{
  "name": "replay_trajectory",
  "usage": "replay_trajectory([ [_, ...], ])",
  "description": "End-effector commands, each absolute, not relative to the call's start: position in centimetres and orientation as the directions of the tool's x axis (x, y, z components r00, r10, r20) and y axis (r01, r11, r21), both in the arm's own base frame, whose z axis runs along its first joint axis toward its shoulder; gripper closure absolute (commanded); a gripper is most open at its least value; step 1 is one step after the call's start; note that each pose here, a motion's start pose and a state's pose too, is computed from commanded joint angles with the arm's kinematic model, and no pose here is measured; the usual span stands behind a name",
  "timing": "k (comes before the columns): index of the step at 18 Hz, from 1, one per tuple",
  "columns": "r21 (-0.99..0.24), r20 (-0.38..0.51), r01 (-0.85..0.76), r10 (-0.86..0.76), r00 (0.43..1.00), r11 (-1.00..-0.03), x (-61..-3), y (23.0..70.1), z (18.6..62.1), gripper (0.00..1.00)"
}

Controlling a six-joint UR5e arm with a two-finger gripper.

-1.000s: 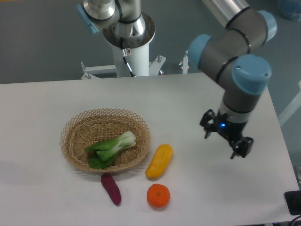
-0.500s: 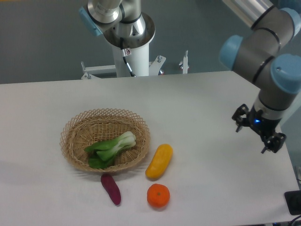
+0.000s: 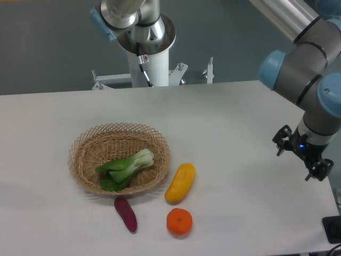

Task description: Place the green vegetable in the basket

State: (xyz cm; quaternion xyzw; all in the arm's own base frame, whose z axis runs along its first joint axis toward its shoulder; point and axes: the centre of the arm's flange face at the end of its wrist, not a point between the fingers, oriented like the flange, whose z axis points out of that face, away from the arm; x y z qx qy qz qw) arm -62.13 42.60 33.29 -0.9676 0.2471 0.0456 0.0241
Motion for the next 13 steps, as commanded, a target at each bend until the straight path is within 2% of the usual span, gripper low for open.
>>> replay_trajectory([
  [13, -0.003, -0.094, -0.489, -0.487, 0.868, -0.872, -61.49, 43.32, 33.06, 0.0],
])
